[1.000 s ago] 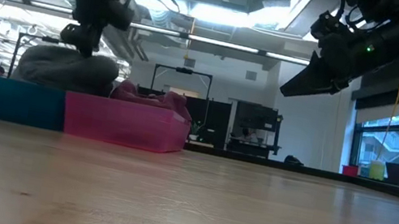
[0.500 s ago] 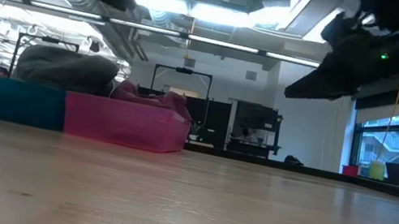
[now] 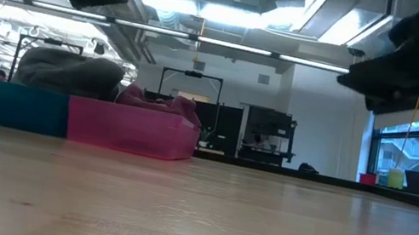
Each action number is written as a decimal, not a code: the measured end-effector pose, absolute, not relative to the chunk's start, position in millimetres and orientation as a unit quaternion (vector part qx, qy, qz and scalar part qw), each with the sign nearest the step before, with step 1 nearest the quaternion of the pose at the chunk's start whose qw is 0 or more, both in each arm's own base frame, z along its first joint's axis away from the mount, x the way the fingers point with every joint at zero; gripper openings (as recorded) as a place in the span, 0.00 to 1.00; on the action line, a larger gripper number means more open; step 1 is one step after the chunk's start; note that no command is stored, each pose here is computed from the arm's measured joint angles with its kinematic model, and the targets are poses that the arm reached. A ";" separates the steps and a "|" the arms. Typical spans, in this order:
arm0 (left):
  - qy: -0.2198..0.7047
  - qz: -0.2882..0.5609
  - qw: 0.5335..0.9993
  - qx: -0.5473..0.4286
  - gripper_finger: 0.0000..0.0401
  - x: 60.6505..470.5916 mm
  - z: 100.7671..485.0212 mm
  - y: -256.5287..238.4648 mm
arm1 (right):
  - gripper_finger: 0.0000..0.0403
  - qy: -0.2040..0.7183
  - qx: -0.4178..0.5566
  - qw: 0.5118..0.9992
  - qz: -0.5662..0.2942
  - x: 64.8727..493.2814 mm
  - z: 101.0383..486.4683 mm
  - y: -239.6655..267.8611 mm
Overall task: Pick & Place hat
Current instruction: Return to Home Position
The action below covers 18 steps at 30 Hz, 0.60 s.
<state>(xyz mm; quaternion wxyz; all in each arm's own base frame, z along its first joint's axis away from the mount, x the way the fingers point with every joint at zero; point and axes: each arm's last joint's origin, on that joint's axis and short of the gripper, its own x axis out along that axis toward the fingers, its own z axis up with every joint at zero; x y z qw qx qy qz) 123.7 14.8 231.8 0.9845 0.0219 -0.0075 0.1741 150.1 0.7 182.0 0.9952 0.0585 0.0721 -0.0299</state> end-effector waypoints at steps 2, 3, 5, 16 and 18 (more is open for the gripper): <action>-0.017 0.147 0.989 0.022 0.61 120.9 230.7 13.2 | 0.44 0.058 0.060 0.996 -0.018 145.9 183.3 1.3; -0.021 0.125 0.992 0.025 0.61 119.6 229.8 11.9 | 0.44 0.050 0.060 0.997 -0.011 144.4 184.1 1.6; -0.030 0.081 0.996 0.037 0.61 116.8 228.9 9.5 | 0.44 0.040 0.061 0.997 -0.006 141.2 184.4 1.9; -0.076 0.061 0.994 0.040 0.63 95.9 234.8 12.1 | 0.44 0.007 0.058 0.998 -0.004 125.8 170.2 1.5; -0.078 0.057 0.995 0.031 0.63 93.1 234.7 12.4 | 0.44 0.001 0.060 0.998 -0.005 123.2 167.5 1.0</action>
